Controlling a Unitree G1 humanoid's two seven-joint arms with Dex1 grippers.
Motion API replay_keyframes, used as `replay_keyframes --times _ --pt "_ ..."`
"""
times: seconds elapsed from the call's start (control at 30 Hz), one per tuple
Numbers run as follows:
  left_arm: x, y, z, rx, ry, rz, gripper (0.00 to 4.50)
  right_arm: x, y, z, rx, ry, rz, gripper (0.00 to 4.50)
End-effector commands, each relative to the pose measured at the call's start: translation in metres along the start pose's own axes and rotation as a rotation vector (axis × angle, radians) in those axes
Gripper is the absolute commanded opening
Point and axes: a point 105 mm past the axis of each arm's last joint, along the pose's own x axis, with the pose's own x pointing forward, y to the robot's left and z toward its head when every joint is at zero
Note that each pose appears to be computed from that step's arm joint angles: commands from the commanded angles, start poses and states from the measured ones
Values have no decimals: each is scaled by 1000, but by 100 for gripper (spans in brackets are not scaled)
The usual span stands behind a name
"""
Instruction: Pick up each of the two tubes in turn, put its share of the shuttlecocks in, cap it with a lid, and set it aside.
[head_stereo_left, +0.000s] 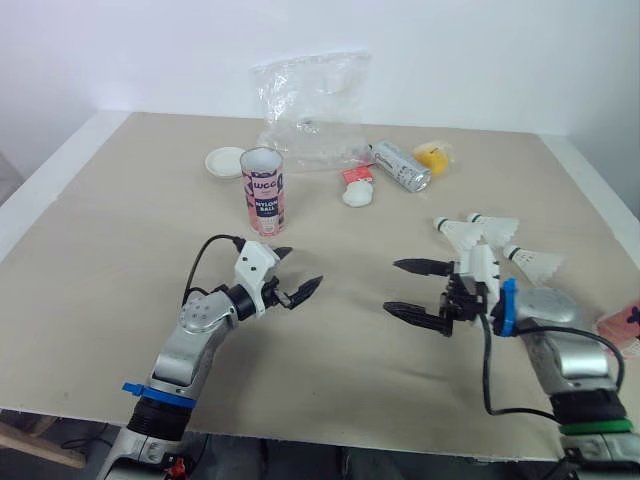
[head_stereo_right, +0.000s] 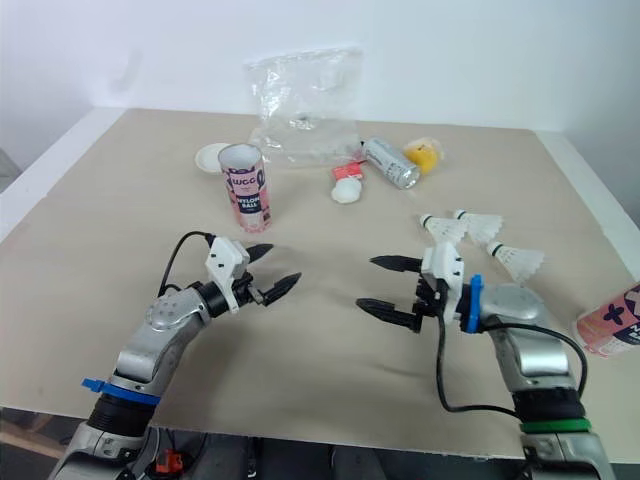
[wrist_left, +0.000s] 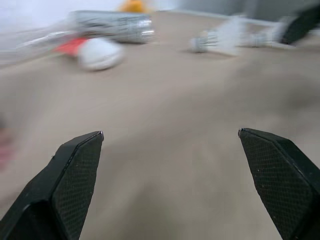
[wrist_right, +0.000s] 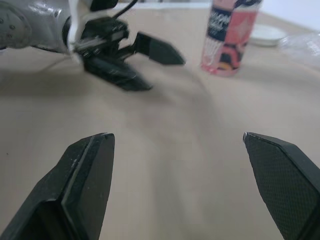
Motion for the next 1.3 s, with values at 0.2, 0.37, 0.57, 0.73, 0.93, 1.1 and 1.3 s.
replay_keyframes --times 0.2,0.37,0.57,0.73,0.93,1.1,1.3 --pt "-4 56 7 21 -7 331 450 28 -32 24 -84 -89 -66 441" --pt "1 78 7 1 1 411 450 37 -32 21 -37 -92 -77 441" --pt "9 94 5 -6 29 432 450 43 -27 15 -43 -71 -78 441" --pt "19 95 0 9 59 371 450 43 -27 14 -49 -64 -108 441" --pt "29 108 -2 20 78 351 450 39 -24 15 -59 -54 -133 441" --pt "37 116 1 32 76 348 450 37 -20 15 -60 -48 -146 441" --pt "48 119 1 16 87 321 450 34 -16 14 -64 -33 -160 441"
